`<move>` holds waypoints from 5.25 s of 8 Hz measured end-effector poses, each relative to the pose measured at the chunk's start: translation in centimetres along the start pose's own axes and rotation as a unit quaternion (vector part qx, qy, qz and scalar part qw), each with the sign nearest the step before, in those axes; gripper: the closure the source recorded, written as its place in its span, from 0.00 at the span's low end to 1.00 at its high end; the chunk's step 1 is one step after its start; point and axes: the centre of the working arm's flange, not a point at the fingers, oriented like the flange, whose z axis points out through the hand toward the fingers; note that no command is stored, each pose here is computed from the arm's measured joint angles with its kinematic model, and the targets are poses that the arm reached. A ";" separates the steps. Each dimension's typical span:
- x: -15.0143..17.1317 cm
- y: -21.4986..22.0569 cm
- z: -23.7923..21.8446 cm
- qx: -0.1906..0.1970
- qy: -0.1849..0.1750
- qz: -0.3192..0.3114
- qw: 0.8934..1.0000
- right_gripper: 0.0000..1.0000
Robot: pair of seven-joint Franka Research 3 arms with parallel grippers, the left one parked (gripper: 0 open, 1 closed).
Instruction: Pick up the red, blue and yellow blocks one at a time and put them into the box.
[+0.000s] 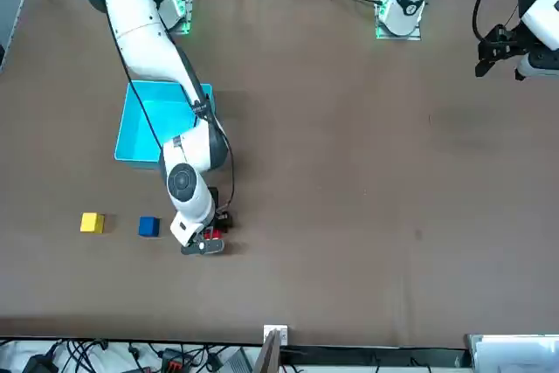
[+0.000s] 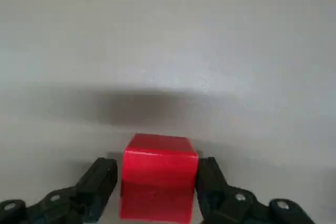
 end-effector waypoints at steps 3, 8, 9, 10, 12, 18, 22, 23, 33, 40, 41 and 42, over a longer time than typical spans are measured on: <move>0.3 -0.1 -0.5 0.001 0.006 0.004 1.000 0.30; -1.6 1.6 -11.2 -0.002 -0.011 0.060 0.998 0.30; -3.9 2.6 -14.3 -0.004 -0.020 0.065 0.998 0.30; -6.8 3.8 -16.6 -0.005 -0.031 0.068 0.997 0.30; -13.4 5.9 -18.6 -0.008 -0.053 0.075 0.996 0.30; -26.0 8.4 -12.8 0.011 -0.029 0.102 0.994 0.30; -28.4 8.3 -7.0 0.010 -0.038 0.097 0.994 0.30; -28.6 8.3 -6.1 0.007 -0.043 0.096 0.994 0.30; -28.3 7.2 -7.5 0.003 -0.052 0.083 0.995 0.00; -16.3 15.1 -15.6 0.005 0.000 0.091 0.996 0.00; -13.4 15.0 -15.1 0.002 0.000 0.093 0.996 0.00; -10.7 15.1 -13.8 -0.001 0.003 0.094 0.996 0.00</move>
